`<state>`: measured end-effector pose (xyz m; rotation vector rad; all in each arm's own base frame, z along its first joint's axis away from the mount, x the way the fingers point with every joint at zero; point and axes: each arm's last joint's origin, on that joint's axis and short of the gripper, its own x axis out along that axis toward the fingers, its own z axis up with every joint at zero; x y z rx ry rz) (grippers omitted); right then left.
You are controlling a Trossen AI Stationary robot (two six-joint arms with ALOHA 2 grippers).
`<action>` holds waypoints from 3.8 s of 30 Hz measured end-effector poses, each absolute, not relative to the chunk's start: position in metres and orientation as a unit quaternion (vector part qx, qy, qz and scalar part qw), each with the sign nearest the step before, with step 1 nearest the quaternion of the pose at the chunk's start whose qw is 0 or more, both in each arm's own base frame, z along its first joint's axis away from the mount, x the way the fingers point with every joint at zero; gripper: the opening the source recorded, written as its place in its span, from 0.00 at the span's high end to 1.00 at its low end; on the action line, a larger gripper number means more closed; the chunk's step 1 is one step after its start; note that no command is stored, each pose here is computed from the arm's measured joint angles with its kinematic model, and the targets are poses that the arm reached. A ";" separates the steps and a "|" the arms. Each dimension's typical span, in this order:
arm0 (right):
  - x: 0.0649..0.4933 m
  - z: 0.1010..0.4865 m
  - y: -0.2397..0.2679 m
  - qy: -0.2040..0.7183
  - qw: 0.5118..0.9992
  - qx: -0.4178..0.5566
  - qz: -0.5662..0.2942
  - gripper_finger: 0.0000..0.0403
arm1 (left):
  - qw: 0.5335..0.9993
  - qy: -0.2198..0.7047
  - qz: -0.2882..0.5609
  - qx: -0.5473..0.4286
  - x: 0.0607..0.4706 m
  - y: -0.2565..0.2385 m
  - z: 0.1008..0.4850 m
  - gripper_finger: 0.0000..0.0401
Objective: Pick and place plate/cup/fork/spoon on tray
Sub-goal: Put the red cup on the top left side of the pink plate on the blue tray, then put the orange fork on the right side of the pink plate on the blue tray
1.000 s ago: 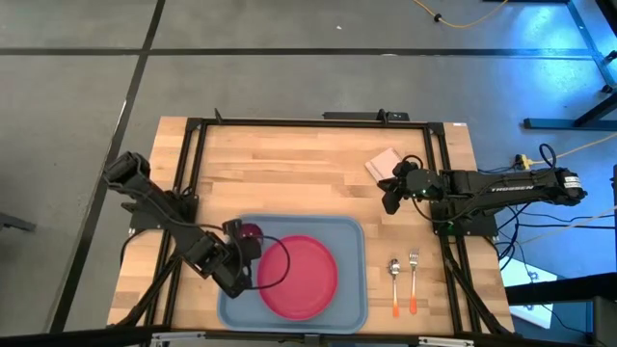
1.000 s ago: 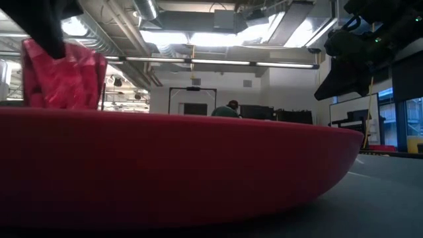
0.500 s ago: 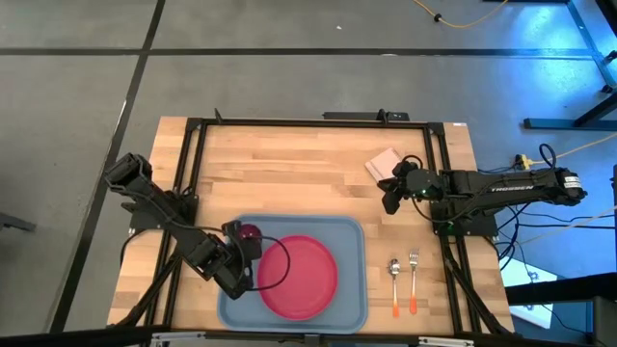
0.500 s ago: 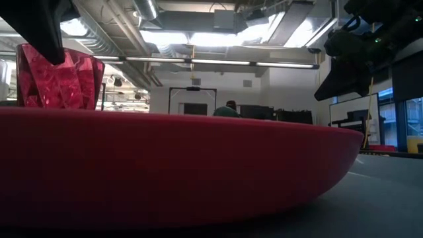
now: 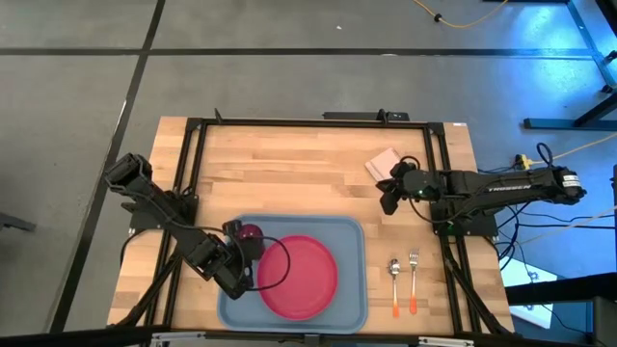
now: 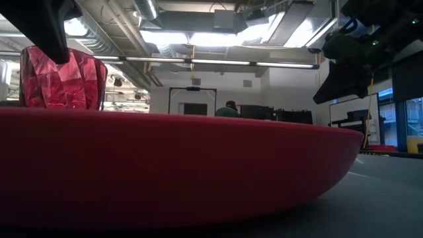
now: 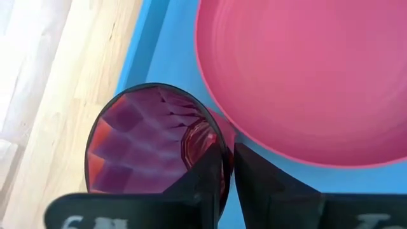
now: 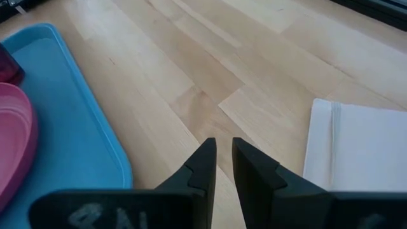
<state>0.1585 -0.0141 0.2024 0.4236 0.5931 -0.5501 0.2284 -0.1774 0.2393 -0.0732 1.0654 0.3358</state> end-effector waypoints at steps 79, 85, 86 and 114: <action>0.159 0.202 -0.014 0.289 0.898 0.201 -0.265 0.86 | 0.905 0.299 0.240 0.186 0.258 -0.170 0.292 0.79; 0.159 0.202 -0.014 0.290 0.898 0.200 -0.265 0.86 | 0.869 0.337 0.265 0.247 0.241 -0.156 0.292 0.79; 0.159 0.202 -0.014 0.292 0.899 0.195 -0.263 0.86 | 0.866 0.344 0.278 0.234 0.234 -0.151 0.294 0.79; 0.164 0.208 -0.014 0.254 0.911 0.202 -0.255 0.86 | 0.934 0.141 0.317 0.083 0.108 -0.059 0.280 0.79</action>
